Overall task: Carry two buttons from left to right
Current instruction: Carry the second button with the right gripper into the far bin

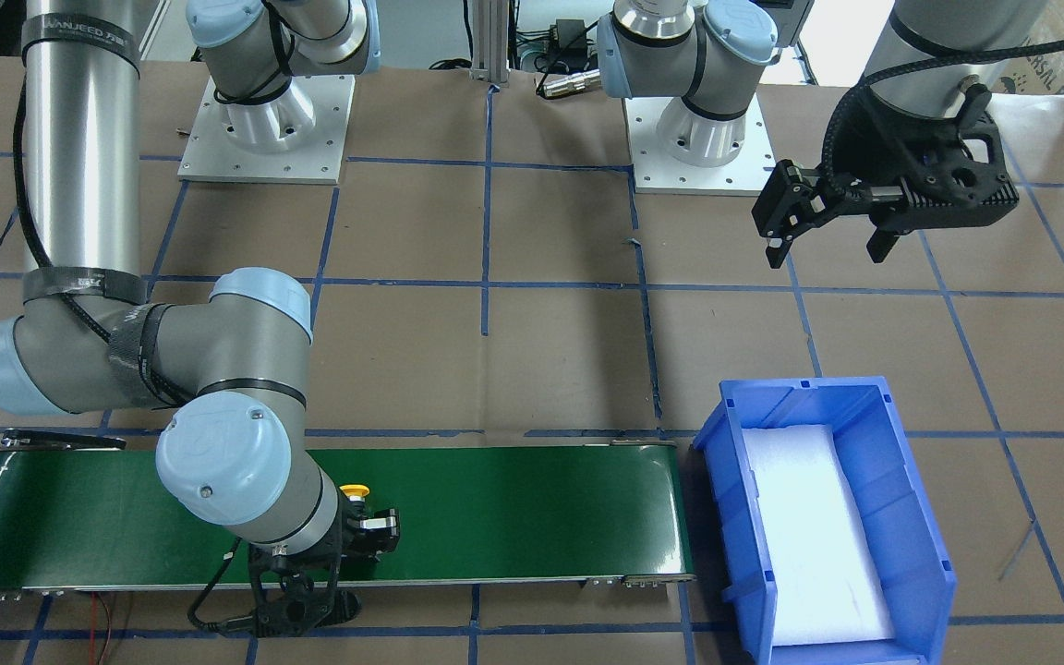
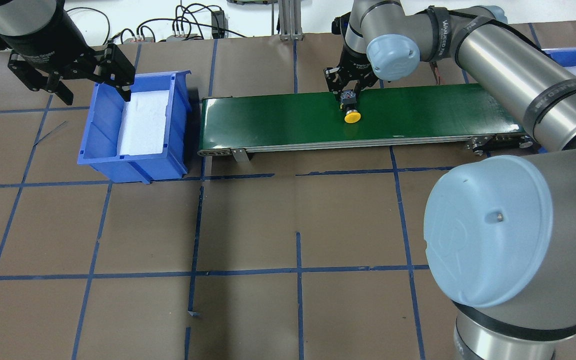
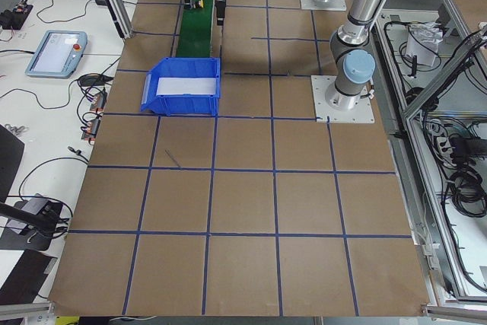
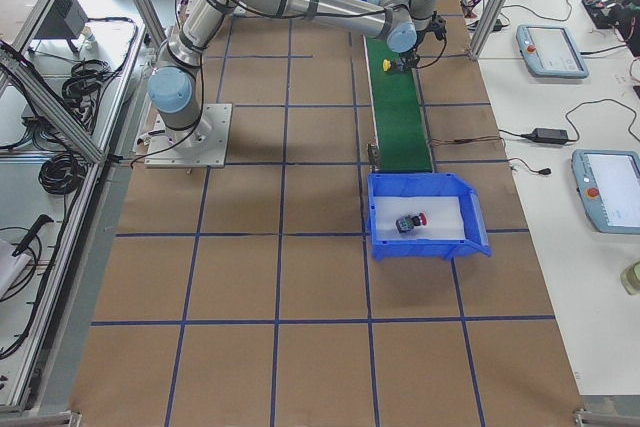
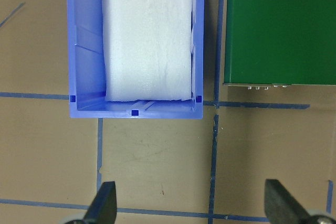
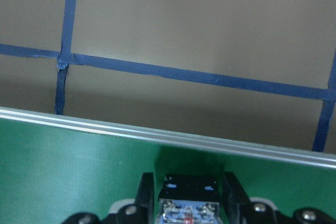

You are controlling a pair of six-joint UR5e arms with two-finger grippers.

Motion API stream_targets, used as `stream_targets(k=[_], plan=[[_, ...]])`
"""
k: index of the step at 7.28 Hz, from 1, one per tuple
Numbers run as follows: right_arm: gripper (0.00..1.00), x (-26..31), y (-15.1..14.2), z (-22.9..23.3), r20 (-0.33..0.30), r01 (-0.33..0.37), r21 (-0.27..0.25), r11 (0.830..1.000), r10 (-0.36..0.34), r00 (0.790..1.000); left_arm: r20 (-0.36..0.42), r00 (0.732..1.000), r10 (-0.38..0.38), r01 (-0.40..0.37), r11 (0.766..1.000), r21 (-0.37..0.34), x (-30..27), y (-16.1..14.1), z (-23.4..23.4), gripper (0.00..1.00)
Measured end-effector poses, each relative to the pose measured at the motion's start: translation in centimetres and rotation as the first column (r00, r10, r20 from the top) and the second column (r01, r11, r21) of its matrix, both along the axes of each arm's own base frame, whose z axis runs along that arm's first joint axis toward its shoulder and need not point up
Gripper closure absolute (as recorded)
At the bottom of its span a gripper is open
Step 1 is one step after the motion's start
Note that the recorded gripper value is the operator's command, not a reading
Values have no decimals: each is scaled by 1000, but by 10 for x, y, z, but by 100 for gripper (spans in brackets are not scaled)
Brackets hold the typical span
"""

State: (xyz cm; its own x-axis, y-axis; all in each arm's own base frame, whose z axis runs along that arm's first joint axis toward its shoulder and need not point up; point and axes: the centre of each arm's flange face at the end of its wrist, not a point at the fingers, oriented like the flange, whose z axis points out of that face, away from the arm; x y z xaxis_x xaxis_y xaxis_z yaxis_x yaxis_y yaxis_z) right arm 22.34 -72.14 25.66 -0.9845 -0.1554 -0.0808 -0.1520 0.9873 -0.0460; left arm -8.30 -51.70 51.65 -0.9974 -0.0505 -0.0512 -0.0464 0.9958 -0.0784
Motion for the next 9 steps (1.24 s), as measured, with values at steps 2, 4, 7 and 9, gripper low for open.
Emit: stream_targets(k=[2, 4, 7, 9], plan=[[78, -25, -4, 8, -35, -43, -4, 999, 43, 998, 0, 1000, 0, 0, 1000, 0, 0, 0, 0, 0], [78, -98, -10, 33, -100, -125, 3, 992, 124, 987, 0, 1000, 0, 0, 1000, 0, 0, 0, 0, 0], [79, -265, -12, 55, -149, -228, 23, 973, 229, 962, -1, 1000, 0, 0, 1000, -1, 0, 0, 1, 0], [79, -367, 0, 67, -169, -256, 25, 966, 257, 951, 0, 1000, 0, 0, 1000, -1, 0, 0, 1, 0]])
